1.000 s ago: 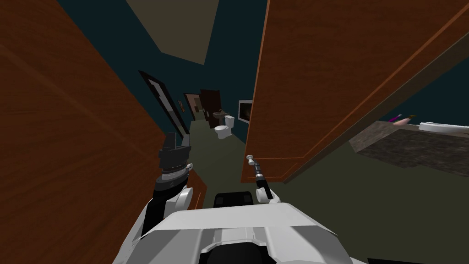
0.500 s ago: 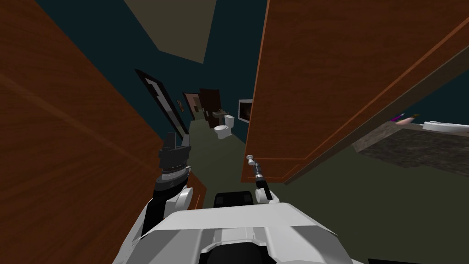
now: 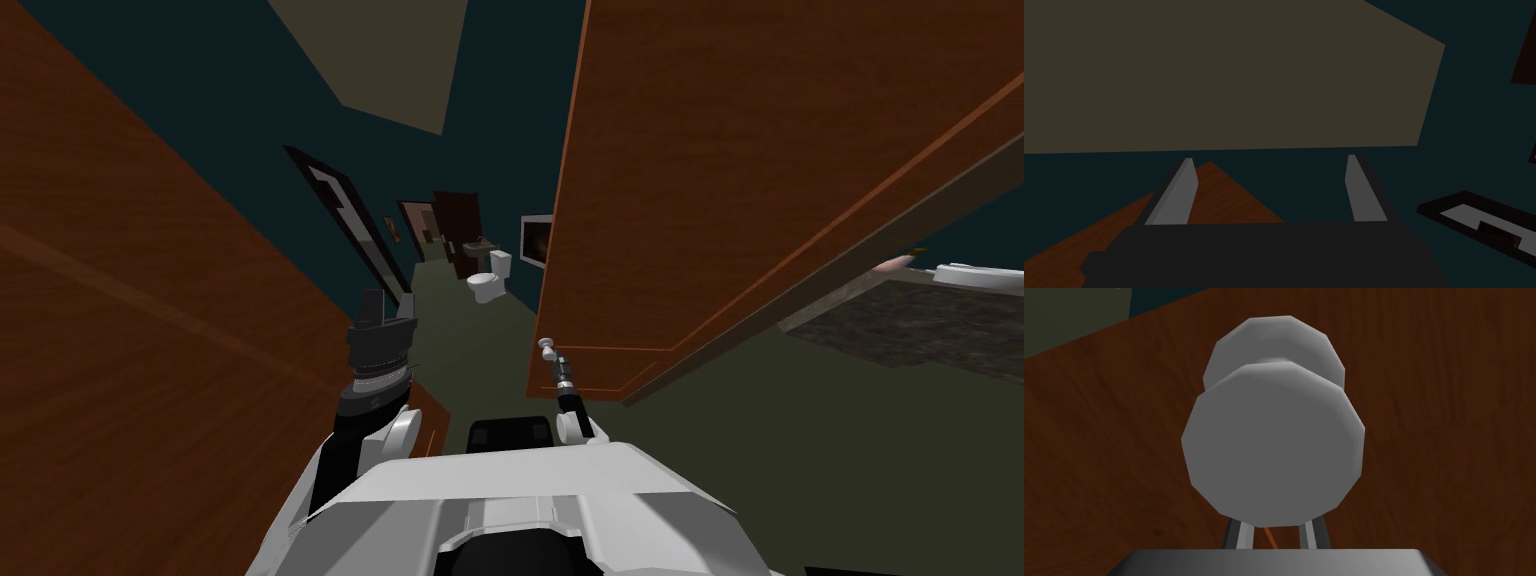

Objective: Push the door open

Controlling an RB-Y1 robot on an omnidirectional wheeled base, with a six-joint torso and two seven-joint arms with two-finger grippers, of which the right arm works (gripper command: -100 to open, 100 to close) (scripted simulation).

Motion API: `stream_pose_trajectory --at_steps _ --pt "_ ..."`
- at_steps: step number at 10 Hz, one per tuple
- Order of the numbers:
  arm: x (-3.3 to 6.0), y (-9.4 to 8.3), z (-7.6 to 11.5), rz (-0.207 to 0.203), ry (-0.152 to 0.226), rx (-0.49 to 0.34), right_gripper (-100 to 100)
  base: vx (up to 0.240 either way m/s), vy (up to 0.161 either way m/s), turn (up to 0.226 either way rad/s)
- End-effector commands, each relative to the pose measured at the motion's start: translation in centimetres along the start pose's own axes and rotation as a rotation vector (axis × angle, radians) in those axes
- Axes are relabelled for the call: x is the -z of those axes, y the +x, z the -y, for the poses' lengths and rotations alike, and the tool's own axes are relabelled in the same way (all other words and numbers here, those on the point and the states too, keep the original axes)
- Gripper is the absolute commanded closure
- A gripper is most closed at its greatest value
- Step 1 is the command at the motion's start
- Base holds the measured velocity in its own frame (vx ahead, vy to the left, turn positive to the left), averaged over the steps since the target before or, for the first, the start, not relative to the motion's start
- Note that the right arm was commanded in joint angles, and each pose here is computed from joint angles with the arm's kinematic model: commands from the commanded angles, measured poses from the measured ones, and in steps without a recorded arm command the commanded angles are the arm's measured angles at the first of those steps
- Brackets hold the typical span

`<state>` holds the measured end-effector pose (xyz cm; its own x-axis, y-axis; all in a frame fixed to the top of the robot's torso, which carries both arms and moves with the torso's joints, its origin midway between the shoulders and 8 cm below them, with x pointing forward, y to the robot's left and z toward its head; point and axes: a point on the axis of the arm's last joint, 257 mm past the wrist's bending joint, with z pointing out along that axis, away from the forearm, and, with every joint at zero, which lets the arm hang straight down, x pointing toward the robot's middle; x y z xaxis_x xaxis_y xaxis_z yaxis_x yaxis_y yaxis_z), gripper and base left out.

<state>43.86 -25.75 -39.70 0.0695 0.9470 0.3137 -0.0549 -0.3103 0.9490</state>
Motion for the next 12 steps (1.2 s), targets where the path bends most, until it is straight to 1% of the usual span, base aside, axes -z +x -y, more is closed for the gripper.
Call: stream_pose_trajectory --at_steps 1,3,4,5,6,7,8,9,10,11,12 --pt "-0.48 0.68 -0.85 -0.011 -0.022 -0.009 100 0.007 -0.005 0.004" --pt "-0.24 0.69 -0.84 0.006 -0.027 -0.105 100 0.044 0.000 -0.007" --pt "-0.24 0.69 -0.84 0.006 -0.027 -0.121 100 0.056 0.010 -0.005" --pt "-0.12 0.70 -0.83 0.014 -0.029 -0.169 100 0.063 0.017 -0.007" --pt "-0.12 0.70 -0.83 0.014 -0.029 -0.177 100 0.052 0.006 0.002" --pt "-0.01 0.72 -0.81 0.022 -0.032 -0.228 100 0.061 -0.005 -0.001" --pt "-0.01 0.72 -0.81 0.022 -0.032 -0.232 100 0.044 -0.004 -0.001" --pt "0.11 0.73 -0.79 0.030 -0.035 -0.282 100 0.045 0.001 0.004" --pt "0.11 0.73 -0.79 0.030 -0.035 -0.287 100 0.040 0.004 -0.005" --pt "0.23 0.75 -0.77 0.037 -0.039 -0.342 100 0.053 0.002 -0.011" --pt "0.23 0.75 -0.77 0.037 -0.039 -0.342 100 0.039 0.003 0.002"
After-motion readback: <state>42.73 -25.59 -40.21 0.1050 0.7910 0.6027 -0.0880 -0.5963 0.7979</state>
